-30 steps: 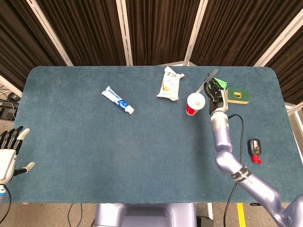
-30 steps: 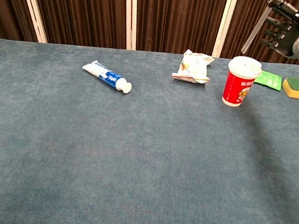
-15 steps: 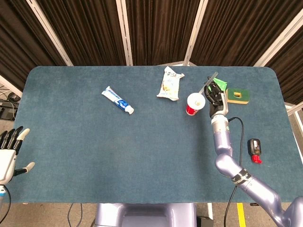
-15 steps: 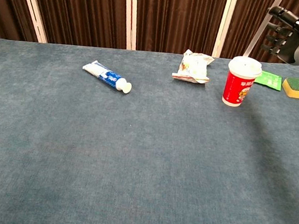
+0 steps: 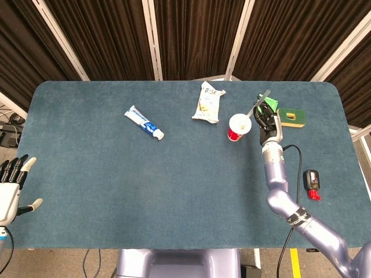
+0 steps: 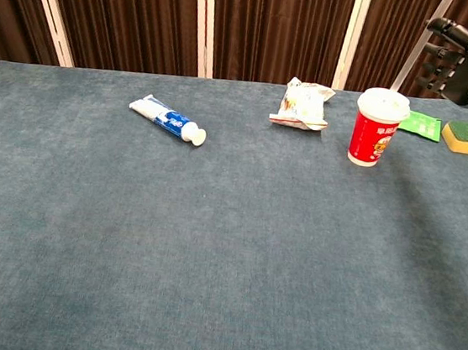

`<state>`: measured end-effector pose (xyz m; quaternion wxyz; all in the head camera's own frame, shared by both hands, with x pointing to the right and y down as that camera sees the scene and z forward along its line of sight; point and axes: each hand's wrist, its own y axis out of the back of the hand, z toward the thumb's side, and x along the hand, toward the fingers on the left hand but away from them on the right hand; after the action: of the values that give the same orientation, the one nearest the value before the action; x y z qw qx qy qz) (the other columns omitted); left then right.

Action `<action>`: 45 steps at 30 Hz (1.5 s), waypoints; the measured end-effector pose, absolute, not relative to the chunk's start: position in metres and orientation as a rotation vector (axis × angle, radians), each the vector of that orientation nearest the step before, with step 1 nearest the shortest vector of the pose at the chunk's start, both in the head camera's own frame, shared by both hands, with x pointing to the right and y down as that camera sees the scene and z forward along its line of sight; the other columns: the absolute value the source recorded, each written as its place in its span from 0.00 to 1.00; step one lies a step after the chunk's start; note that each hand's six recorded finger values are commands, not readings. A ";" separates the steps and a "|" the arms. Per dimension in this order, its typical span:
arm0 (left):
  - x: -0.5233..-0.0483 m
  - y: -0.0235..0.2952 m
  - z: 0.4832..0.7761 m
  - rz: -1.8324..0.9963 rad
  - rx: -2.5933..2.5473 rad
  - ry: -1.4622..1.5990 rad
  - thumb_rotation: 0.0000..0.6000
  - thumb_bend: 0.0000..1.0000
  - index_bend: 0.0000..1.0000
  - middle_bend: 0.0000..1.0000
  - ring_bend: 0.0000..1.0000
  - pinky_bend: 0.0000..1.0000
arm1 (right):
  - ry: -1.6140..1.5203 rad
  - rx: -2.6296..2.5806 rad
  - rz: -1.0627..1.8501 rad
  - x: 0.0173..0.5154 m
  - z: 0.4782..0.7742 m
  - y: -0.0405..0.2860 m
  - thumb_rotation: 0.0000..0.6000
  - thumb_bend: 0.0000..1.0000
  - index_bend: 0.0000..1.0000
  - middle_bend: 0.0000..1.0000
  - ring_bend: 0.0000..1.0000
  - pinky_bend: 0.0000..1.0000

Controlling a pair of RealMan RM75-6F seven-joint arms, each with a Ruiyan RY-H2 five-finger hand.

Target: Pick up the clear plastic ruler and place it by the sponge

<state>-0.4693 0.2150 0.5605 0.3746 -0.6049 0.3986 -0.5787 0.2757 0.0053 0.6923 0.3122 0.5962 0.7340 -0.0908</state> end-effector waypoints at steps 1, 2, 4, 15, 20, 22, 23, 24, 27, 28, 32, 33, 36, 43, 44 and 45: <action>-0.469 0.215 0.561 -1.482 -1.549 1.020 1.00 0.14 0.01 0.00 0.00 0.00 | 1.937 1.571 -0.243 0.276 0.693 0.005 1.00 0.47 0.57 0.12 0.00 0.00; -0.469 0.215 0.560 -1.482 -1.549 1.021 1.00 0.14 0.01 0.00 0.00 0.00 | 1.937 1.568 -0.245 0.277 0.694 0.005 1.00 0.47 0.57 0.12 0.00 0.00; -0.469 0.215 0.560 -1.481 -1.549 1.021 1.00 0.14 0.02 0.00 0.00 0.00 | 1.937 1.564 -0.247 0.278 0.695 0.005 1.00 0.47 0.57 0.12 0.00 0.00; -0.469 0.215 0.561 -1.483 -1.550 1.020 1.00 0.14 0.01 0.00 0.00 0.00 | 1.934 1.546 -0.243 0.283 0.698 0.008 1.00 0.47 0.57 0.12 0.00 0.00; -0.469 0.215 0.561 -1.481 -1.549 1.019 1.00 0.14 0.01 0.00 0.00 0.00 | 1.931 1.543 -0.255 0.283 0.701 0.010 1.00 0.47 0.57 0.12 0.00 0.00; -0.469 0.215 0.561 -1.481 -1.549 1.019 1.00 0.14 0.01 0.00 0.00 0.00 | 1.934 1.540 -0.261 0.284 0.703 0.011 1.00 0.47 0.57 0.12 0.00 0.00; -0.469 0.215 0.561 -1.481 -1.549 1.019 1.00 0.14 0.01 0.00 0.00 0.00 | 1.935 1.539 -0.264 0.285 0.704 0.011 1.00 0.47 0.57 0.12 0.00 0.00; -0.469 0.215 0.561 -1.481 -1.549 1.019 1.00 0.14 0.01 0.00 0.00 0.00 | 1.936 1.538 -0.267 0.286 0.705 0.011 1.00 0.47 0.57 0.12 0.00 0.00; -0.469 0.215 0.561 -1.482 -1.551 1.019 1.00 0.14 0.01 0.00 0.00 0.00 | 1.932 1.533 -0.273 0.286 0.708 0.012 1.00 0.47 0.57 0.12 0.00 0.00; -0.469 0.215 0.561 -1.482 -1.551 1.018 1.00 0.14 0.01 0.00 0.00 0.00 | 1.930 1.531 -0.273 0.286 0.709 0.013 1.00 0.47 0.57 0.12 0.00 0.00; -0.469 0.215 0.561 -1.483 -1.551 1.018 1.00 0.14 0.01 0.00 0.00 0.00 | 1.921 1.532 -0.286 0.285 0.712 0.016 1.00 0.47 0.57 0.12 0.00 0.00; -0.469 0.215 0.561 -1.483 -1.551 1.018 1.00 0.14 0.01 0.00 0.00 0.00 | 1.917 1.534 -0.290 0.285 0.713 0.017 1.00 0.47 0.57 0.12 0.00 0.00; -0.469 0.215 0.561 -1.484 -1.551 1.018 1.00 0.14 0.02 0.00 0.00 0.00 | 1.910 1.541 -0.293 0.283 0.714 0.019 1.00 0.47 0.57 0.12 0.00 0.00; -0.469 0.215 0.561 -1.483 -1.551 1.019 1.00 0.14 0.01 0.00 0.00 0.00 | 1.892 1.565 -0.307 0.281 0.715 0.025 1.00 0.45 0.50 0.12 0.00 0.00; -0.469 0.215 0.561 -1.483 -1.551 1.018 1.00 0.14 0.01 0.00 0.00 0.00 | 1.889 1.566 -0.308 0.280 0.715 0.026 1.00 0.45 0.48 0.11 0.00 0.00; -0.469 0.215 0.561 -1.483 -1.551 1.018 1.00 0.14 0.01 0.00 0.00 0.00 | 1.885 1.567 -0.309 0.280 0.715 0.027 1.00 0.45 0.46 0.10 0.00 0.00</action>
<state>-0.4694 0.2152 0.5609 0.3741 -0.6056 0.3974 -0.5791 0.2804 0.0268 0.7155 0.3293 0.5989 0.7204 -0.1180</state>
